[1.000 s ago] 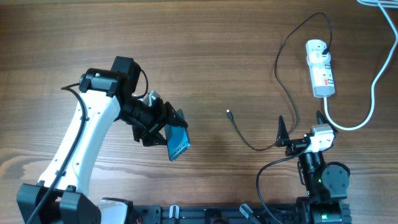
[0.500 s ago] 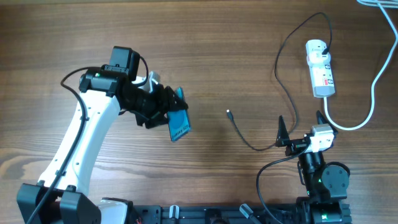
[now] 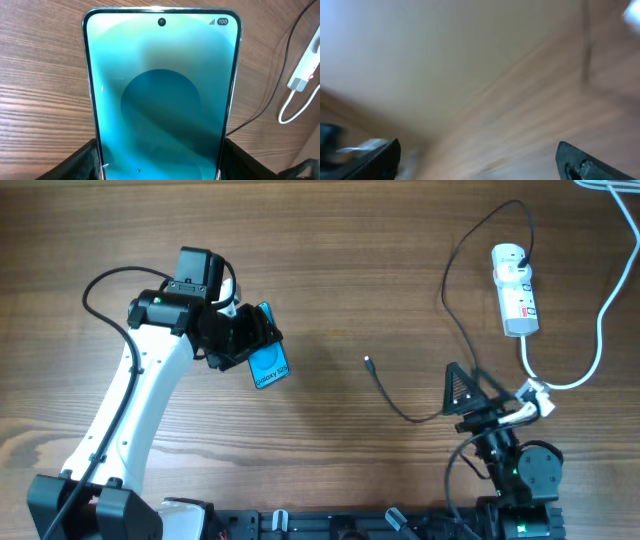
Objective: Plug charger to phone and switch on socket
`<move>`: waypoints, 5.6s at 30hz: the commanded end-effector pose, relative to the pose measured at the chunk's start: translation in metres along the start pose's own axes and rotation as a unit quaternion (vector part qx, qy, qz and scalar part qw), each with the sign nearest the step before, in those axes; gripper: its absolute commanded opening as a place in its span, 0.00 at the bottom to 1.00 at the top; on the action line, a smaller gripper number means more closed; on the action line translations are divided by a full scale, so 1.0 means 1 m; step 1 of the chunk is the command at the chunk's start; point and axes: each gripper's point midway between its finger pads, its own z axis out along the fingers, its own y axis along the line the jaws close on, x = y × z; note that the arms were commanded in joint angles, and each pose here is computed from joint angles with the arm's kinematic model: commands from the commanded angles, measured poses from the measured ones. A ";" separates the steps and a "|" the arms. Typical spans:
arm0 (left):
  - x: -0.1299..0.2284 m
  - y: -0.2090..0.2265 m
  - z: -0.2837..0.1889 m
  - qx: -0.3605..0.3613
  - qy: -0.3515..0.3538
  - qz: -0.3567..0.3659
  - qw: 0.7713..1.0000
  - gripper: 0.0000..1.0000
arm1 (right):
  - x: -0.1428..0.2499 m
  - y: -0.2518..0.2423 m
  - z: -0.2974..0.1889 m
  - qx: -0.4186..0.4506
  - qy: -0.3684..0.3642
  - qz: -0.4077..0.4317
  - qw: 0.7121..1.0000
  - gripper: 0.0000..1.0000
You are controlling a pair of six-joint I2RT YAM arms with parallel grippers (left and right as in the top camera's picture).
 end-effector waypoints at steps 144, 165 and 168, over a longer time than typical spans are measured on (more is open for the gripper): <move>0.016 0.005 -0.079 0.181 -0.164 -0.435 0.867 0.11 | 0.200 0.210 0.116 0.002 0.510 0.469 0.721 0.04; 0.004 0.024 -0.083 0.076 -0.260 -0.152 0.951 0.04 | 0.231 0.154 0.106 0.155 0.501 0.479 0.704 0.96; 0.008 0.030 -0.081 0.039 -0.256 -0.065 0.964 0.04 | 0.222 0.118 0.132 0.069 0.435 0.227 0.869 1.00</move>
